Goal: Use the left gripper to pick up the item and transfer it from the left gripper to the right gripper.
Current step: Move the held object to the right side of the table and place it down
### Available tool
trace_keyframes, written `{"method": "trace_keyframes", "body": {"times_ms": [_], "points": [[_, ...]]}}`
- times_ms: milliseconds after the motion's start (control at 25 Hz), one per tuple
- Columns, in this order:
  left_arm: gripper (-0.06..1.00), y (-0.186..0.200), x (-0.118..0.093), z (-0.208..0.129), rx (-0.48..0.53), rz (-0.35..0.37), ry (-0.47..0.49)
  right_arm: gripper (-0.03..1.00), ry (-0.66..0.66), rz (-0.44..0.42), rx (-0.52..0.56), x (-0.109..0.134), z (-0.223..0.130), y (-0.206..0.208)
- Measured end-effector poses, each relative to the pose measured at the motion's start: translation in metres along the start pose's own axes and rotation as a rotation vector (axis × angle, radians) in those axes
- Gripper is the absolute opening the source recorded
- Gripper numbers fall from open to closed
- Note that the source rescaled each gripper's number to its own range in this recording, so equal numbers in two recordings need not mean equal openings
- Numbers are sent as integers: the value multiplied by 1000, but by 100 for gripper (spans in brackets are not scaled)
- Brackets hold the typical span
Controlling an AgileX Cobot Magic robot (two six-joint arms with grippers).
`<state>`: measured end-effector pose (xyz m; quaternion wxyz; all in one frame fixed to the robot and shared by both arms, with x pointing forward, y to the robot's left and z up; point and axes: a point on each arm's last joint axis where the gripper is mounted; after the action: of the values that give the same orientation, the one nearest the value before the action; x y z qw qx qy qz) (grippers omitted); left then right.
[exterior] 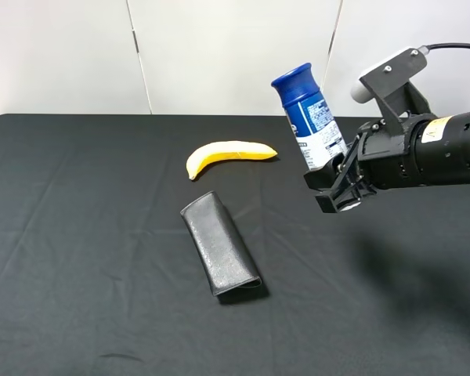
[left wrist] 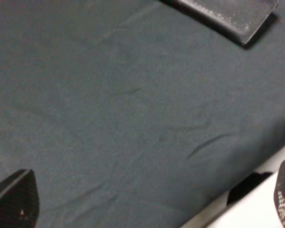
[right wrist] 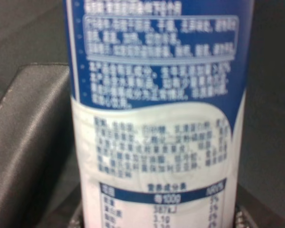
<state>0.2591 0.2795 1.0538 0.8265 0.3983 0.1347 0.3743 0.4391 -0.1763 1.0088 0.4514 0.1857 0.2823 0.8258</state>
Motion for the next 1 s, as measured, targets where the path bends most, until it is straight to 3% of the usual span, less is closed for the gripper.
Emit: {"method": "trace_keyframes", "body": {"times_ms": [280,760,1000], "points": [[100,6,-1,-25,-125,88,16,0,-7,0,0,0,0,0],[100,7,0,-27,-132,114,21,0,-11,0,1,0,0,0],[100,7,1,-27,-113,240,149,0,-65,15,51,2,-5,0]]}}
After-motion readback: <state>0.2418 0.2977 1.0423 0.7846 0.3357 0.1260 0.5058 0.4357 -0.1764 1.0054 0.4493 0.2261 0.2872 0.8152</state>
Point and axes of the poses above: a point on each arm's last joint axis where the gripper is mounted, y pointing back along that axis away from the gripper, x along the wrist's bending axis when the last joint is at zero, z = x × y, and after that the axes turned 12 degrees about -y, right-handed
